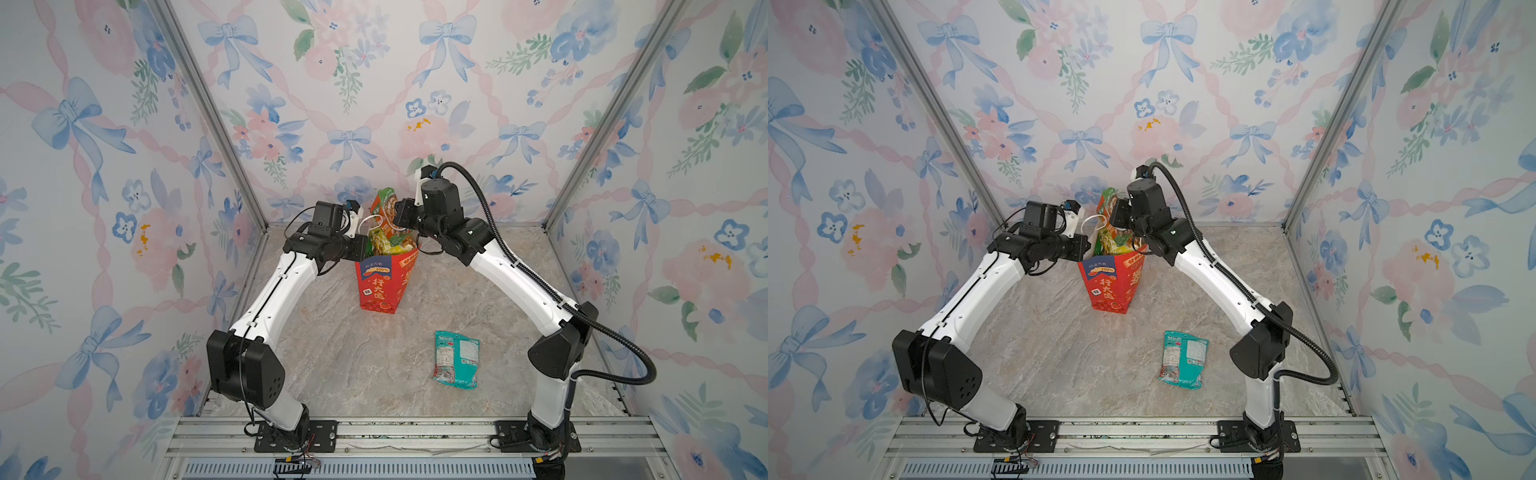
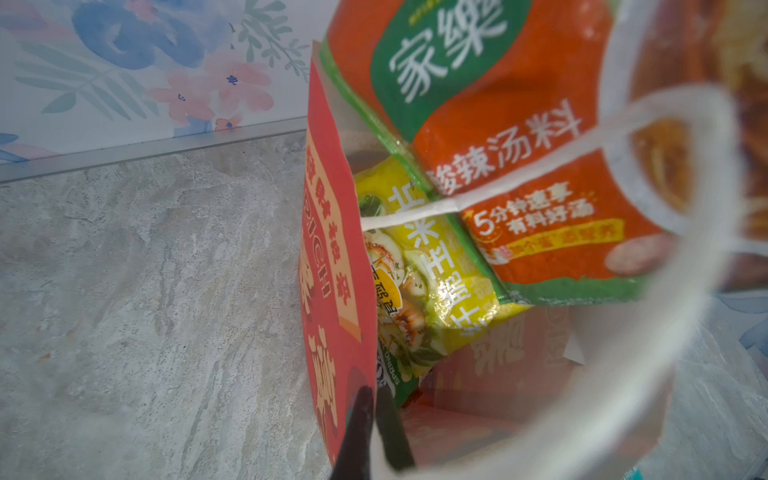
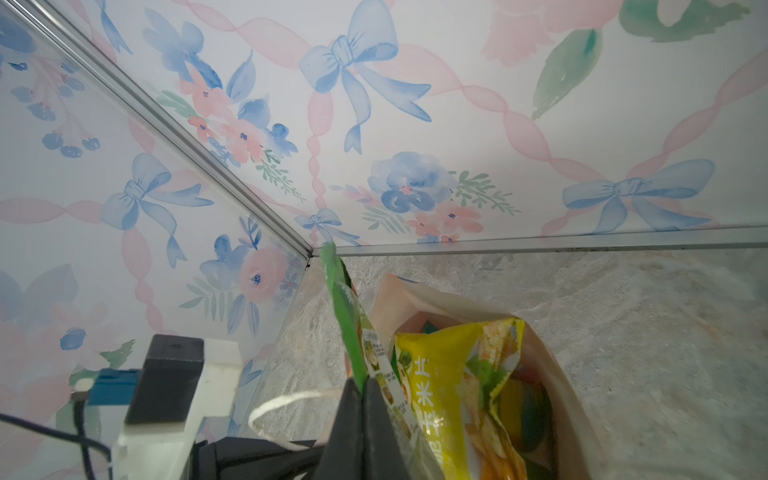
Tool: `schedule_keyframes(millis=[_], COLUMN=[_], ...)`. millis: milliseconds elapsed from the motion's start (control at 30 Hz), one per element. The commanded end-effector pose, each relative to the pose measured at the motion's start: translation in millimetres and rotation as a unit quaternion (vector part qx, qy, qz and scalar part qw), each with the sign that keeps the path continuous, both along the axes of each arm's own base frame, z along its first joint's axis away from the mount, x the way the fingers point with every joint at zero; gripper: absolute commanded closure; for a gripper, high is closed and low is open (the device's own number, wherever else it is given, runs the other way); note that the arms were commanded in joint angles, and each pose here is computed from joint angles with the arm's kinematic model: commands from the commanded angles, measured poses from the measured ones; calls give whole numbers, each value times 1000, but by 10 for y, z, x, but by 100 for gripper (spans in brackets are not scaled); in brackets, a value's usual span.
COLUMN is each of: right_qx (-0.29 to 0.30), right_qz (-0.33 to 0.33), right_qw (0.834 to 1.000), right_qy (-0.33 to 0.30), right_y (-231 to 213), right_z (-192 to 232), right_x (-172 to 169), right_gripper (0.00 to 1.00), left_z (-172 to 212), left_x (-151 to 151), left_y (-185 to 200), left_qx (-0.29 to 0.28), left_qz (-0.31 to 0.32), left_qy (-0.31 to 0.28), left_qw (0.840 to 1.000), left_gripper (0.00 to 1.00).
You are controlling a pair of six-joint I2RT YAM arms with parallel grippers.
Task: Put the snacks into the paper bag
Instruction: 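Lower the seasoning packet into the paper bag and open the right gripper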
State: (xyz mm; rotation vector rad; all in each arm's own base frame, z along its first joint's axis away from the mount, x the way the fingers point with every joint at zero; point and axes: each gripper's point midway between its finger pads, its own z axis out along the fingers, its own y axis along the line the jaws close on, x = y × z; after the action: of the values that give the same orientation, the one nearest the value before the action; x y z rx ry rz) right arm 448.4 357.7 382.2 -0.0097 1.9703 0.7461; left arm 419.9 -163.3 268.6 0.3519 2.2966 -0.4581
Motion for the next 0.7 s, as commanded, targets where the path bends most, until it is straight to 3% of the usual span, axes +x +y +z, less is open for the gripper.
schedule_keyframes(millis=[0,67,167,200,333,500,667], right_qx=[-1,-7,-34,-50,-123,-209,-241], right_qz=[-8,-13,-9,-4,7,18,34], right_qw=[1000,1000,999,999,992,975,968], right_qy=[9,12,-2,-6,-41,-72,-60], right_y=[36,-13,-46,-42,-10,83,182], right_z=[-125,-141,-44,-8,177,245,37], right_x=[46,66,49,36,-66,-194,-176], right_gripper=[98,82,46,41,42,52,58], left_z=[43,43,44,45,37,33,33], left_x=[-106,-105,-106,-103,-103,-101,-101], left_y=[-16,-10,-14,-9,-17,-15,-15], left_qx=[-4,-4,-4,-4,-4,-4,-4], left_qz=[-9,-7,-8,-7,-9,-8,-8], left_qy=[3,3,3,3,4,4,4], left_qw=[1000,1000,1000,1000,1000,1000,1000], left_gripper=[100,100,100,100,100,100,100])
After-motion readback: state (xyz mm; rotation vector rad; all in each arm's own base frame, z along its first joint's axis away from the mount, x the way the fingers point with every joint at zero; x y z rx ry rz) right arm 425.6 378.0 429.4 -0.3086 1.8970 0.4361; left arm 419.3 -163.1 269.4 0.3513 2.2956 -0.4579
